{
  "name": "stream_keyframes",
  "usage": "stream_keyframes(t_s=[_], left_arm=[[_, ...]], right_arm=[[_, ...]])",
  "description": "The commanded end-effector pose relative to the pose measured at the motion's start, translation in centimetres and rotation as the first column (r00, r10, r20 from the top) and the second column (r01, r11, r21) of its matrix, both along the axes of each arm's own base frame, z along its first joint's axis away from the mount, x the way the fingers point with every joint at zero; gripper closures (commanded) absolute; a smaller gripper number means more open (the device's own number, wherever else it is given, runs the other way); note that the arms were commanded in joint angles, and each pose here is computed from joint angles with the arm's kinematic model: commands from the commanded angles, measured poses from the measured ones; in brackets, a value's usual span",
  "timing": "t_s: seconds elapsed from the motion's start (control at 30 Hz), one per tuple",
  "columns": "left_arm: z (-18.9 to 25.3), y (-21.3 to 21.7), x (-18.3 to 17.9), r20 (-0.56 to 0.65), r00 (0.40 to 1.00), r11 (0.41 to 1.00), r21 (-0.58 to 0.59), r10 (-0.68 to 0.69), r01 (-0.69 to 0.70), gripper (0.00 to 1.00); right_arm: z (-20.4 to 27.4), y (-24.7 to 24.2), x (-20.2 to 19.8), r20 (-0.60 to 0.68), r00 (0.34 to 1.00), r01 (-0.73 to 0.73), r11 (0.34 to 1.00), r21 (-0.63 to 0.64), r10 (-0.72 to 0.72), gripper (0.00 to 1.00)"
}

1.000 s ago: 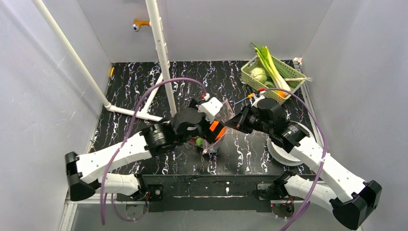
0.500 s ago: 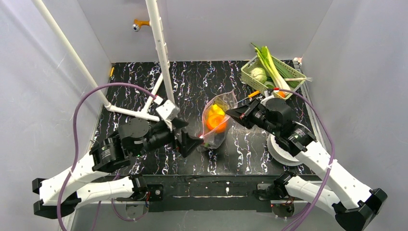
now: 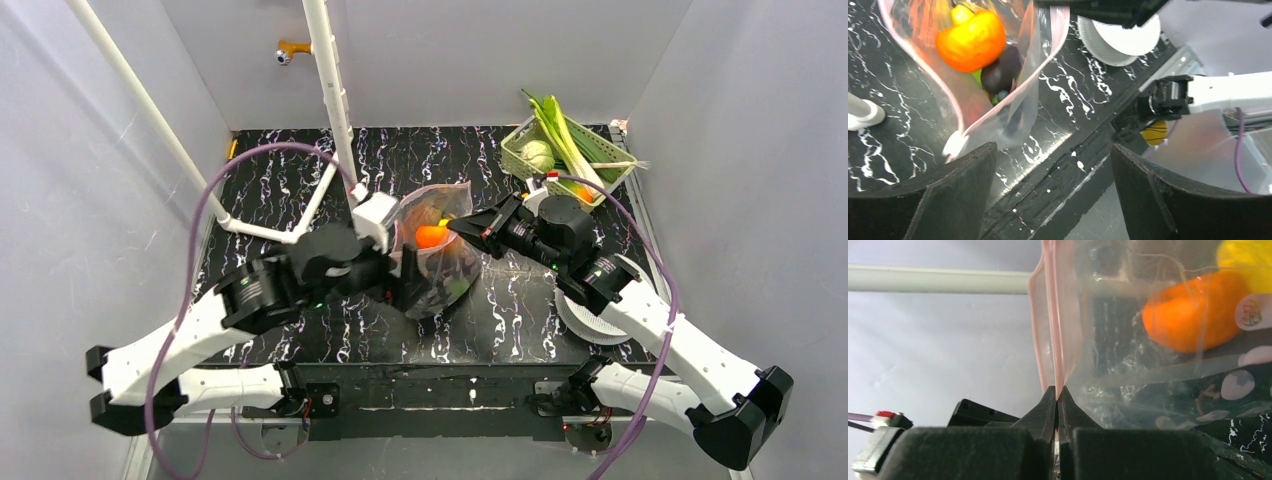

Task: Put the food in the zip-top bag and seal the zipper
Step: Adjust the zipper food storage bag at the center of the board.

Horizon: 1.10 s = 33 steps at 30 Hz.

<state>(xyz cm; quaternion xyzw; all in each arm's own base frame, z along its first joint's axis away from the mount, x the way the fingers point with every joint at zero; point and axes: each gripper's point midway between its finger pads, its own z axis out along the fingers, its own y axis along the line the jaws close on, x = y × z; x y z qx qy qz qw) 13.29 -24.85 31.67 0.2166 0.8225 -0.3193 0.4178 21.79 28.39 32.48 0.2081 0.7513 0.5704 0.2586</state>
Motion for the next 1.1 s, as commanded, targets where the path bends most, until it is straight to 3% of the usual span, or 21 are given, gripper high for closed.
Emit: stream_keyframes(t_s=[0.0, 0.17, 0.3, 0.37, 0.43, 0.67, 0.97, 1.07], left_arm=[[-0.3, 0.9, 1.8, 0.030, 0.998, 0.977, 0.202, 0.056, -0.061, 0.24], [-1.1, 1.4, 2.6, 0.035, 0.996, 0.947, 0.308, 0.086, -0.093, 0.37], [0.3, 1.9, 2.1, 0.050, 0.996, 0.968, 0.236, 0.075, -0.085, 0.36], [1.1, 2.6, 2.0, 0.090, 0.992, 0.981, 0.169, 0.083, -0.098, 0.27], [1.4, 3.4, 2.3, 0.149, 0.982, 0.988, 0.089, 0.113, -0.127, 0.10], [-1.0, 3.6, 1.9, 0.364, 0.925, 0.976, -0.218, 0.109, -0.030, 0.02], [-1.3, -1.1, 1.8, 0.470, 0.883, 0.960, -0.243, -0.009, 0.139, 0.03], [-0.9, -1.3, 3.0, 0.498, 0.864, 0.950, -0.299, 0.072, 0.093, 0.21]], right_arm=[[6.0, 0.3, -0.9, 0.139, 0.990, -0.043, 0.991, 0.124, 0.025, 0.99], [6.3, -0.5, -1.4, 0.166, 0.986, -0.024, 0.991, 0.130, 0.002, 0.99], [6.6, -1.7, -1.6, 0.194, 0.980, 0.010, 0.993, 0.121, -0.034, 0.99], [6.7, -2.1, -1.7, 0.205, 0.978, 0.024, 0.992, 0.125, -0.049, 0.99], [6.6, -2.4, -1.9, 0.211, 0.976, 0.026, 0.991, 0.132, -0.054, 0.99], [6.2, -2.4, -2.1, 0.211, 0.976, 0.018, 0.991, 0.131, -0.046, 0.99], [5.9, -2.7, -2.2, 0.212, 0.976, 0.026, 0.992, 0.123, -0.052, 0.99], [5.9, -2.7, -2.2, 0.210, 0.976, 0.026, 0.992, 0.120, -0.051, 0.99]])
